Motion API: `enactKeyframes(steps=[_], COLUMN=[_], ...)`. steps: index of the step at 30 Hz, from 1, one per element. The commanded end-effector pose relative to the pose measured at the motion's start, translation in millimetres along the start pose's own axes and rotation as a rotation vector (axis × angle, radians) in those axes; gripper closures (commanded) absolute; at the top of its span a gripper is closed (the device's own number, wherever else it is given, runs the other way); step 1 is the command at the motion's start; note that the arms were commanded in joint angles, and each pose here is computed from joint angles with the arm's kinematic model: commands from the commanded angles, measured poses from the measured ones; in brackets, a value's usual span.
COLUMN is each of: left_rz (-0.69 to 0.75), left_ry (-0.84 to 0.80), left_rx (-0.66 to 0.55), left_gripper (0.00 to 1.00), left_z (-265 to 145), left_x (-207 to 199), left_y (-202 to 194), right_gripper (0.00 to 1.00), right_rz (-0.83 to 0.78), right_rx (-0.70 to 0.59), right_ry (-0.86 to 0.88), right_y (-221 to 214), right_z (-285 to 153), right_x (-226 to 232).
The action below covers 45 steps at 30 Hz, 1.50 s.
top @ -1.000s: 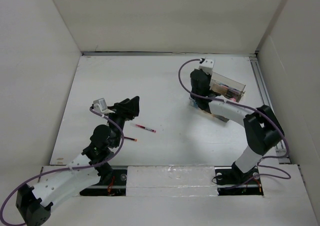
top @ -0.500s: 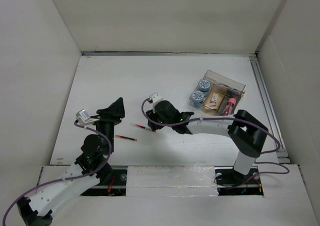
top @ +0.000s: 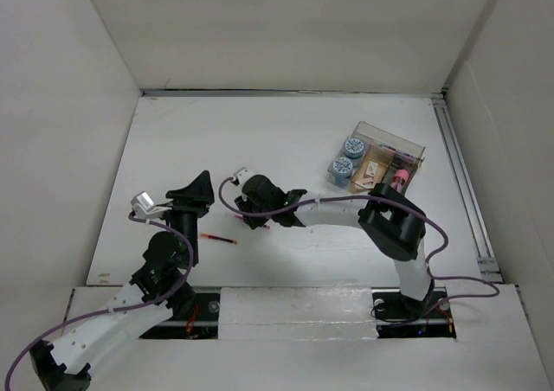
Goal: Organize the desk
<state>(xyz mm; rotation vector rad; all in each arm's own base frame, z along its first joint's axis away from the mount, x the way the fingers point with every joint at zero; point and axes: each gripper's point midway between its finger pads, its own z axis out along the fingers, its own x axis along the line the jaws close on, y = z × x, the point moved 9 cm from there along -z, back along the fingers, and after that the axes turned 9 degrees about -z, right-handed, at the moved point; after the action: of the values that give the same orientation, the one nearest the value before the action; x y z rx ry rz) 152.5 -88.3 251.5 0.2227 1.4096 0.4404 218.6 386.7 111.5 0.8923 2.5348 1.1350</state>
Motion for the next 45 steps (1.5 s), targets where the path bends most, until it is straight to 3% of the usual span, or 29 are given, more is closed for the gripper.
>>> enactKeyframes(steps=[1,4,5,6,7,16,19,23,25,26,27,31,36,45], left_rz=[-0.025,-0.031,-0.03,-0.03,-0.028,-0.012,-0.017,-0.015,-0.013,-0.006,-0.005,0.0,0.003,0.0], left_ry=[-0.007,-0.012,-0.015,-0.015,-0.012,-0.014,-0.025,-0.042,-0.05,-0.045,-0.044,-0.047,-0.052,-0.056], left_rx=[-0.024,-0.024,-0.024,-0.024,-0.026,-0.009,-0.009,0.011,0.017,0.02,0.021,0.03,0.03,0.027], left_gripper=[0.41,0.41,0.41,0.41,0.41,0.41,0.41,0.41,0.41,0.41,0.41,0.42,0.41,0.42], left_z=[0.9,0.3,0.0,0.0,0.3,1.3,1.1,0.6,1.1,1.8,2.2,2.4,2.0,1.6], left_x=[-6.5,-8.0,-7.0,-7.0,-6.3,-8.0,-8.9,-9.8,-10.0,-9.4,-10.0,-11.6,-11.5,-10.5], left_y=[5.1,6.8,6.4,6.4,6.0,3.5,3.8,1.3,-0.5,-2.1,-2.2,-2.8,-2.4,-2.5], right_gripper=[0.66,0.79,0.92,0.92,1.0,1.0,1.0,1.0,1.0,1.0,1.0,1.0,1.0,1.0], right_rz=[-0.029,-0.051,-0.053,-0.053,-0.051,0.03,0.149,0.301,0.355,0.363,0.376,0.424,0.266,0.23], right_rx=[0.05,0.102,0.119,0.119,0.115,0.013,-0.116,-0.299,-0.339,-0.355,-0.355,-0.379,-0.302,-0.149], right_ry=[-0.028,-0.06,-0.112,-0.112,-0.123,-0.195,-0.227,-0.381,-0.507,-0.665,-0.685,-1.031,-1.201,-1.503], right_y=[-0.8,-13.4,-20.9,-21.0,-21.6,-4.0,18.4,42.9,46.5,51.5,49.4,44.8,24.4,-21.6], right_z=[10.6,22.3,23.4,23.4,21.8,-11.6,-51.5,-109.4,-131.6,-145.8,-148.8,-159.8,-154.5,-182.1], right_x=[0.5,-3.0,-8.2,-8.2,-9.2,-32.7,-63.9,-135.0,-178.7,-210.3,-219.0,-292.8,-358.2,-423.4])
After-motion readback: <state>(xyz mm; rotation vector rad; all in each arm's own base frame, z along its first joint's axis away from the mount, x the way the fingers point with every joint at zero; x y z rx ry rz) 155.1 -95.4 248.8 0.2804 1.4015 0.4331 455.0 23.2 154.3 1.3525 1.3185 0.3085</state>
